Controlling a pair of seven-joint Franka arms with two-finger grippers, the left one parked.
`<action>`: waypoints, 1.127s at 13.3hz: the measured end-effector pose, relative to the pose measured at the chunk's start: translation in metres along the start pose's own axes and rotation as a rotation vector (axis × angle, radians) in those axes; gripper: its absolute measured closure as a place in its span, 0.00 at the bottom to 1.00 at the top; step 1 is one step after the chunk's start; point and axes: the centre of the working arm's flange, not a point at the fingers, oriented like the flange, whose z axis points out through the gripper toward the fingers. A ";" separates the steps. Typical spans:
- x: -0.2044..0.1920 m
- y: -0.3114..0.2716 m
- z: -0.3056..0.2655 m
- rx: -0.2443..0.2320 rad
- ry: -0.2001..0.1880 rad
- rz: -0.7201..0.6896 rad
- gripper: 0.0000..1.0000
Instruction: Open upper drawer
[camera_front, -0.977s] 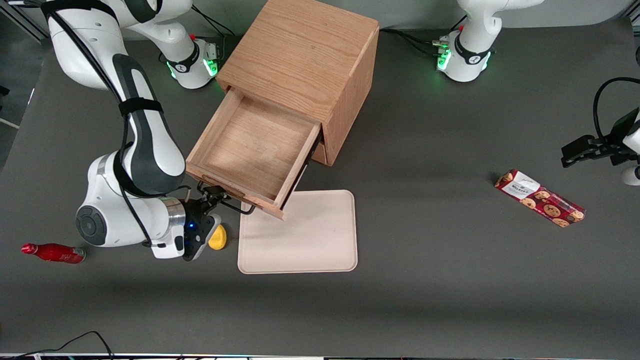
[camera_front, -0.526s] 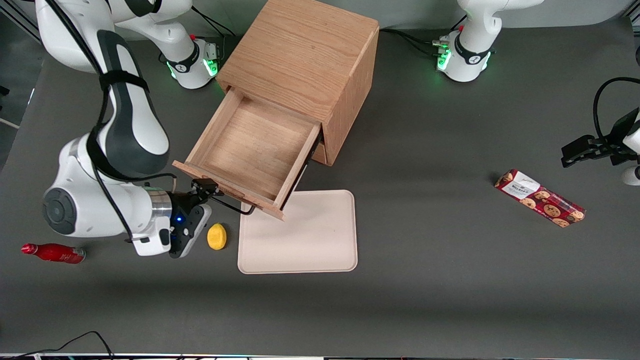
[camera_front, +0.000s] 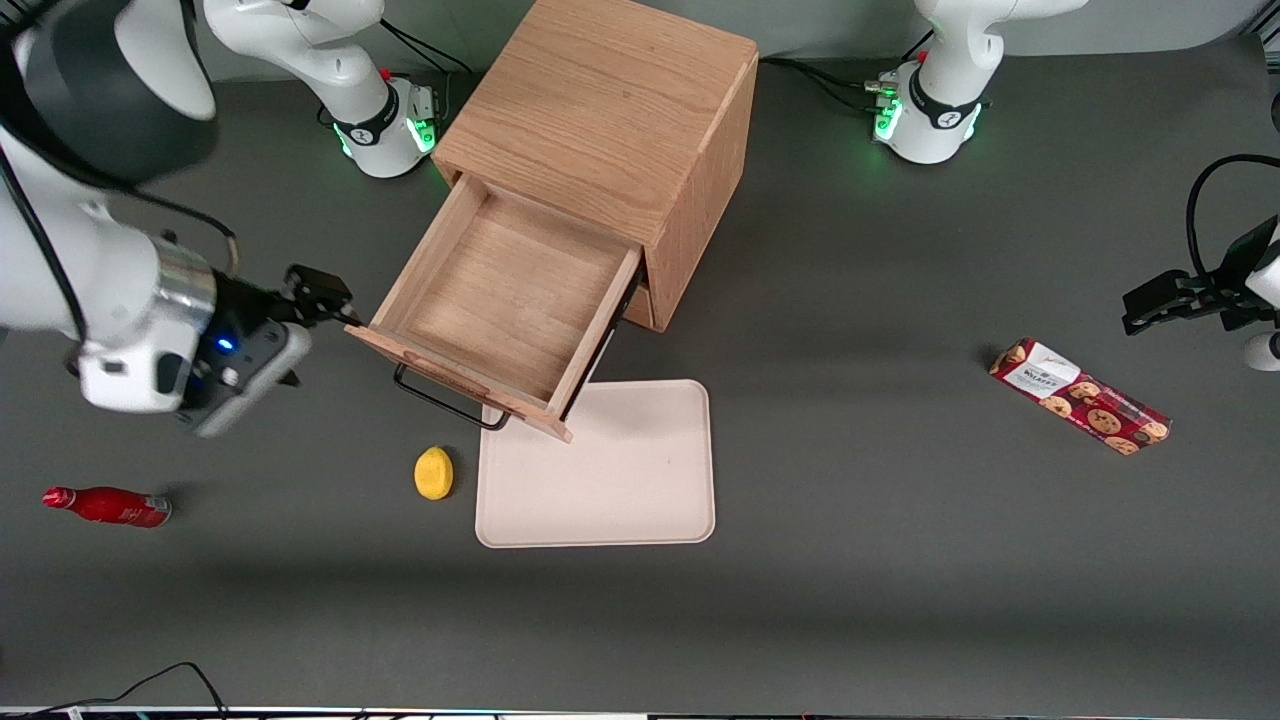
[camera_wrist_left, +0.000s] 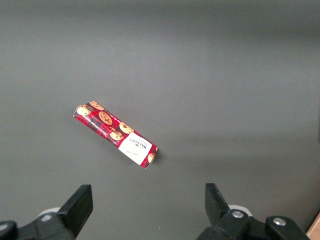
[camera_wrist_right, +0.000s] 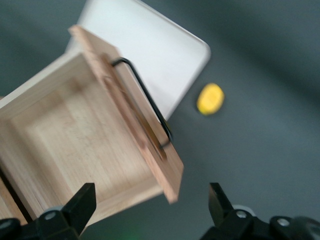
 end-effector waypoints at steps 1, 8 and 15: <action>-0.009 -0.006 -0.005 -0.048 -0.015 0.077 0.00; -0.081 0.040 -0.015 -0.132 -0.035 0.299 0.00; -0.141 0.093 -0.010 -0.151 -0.005 0.473 0.00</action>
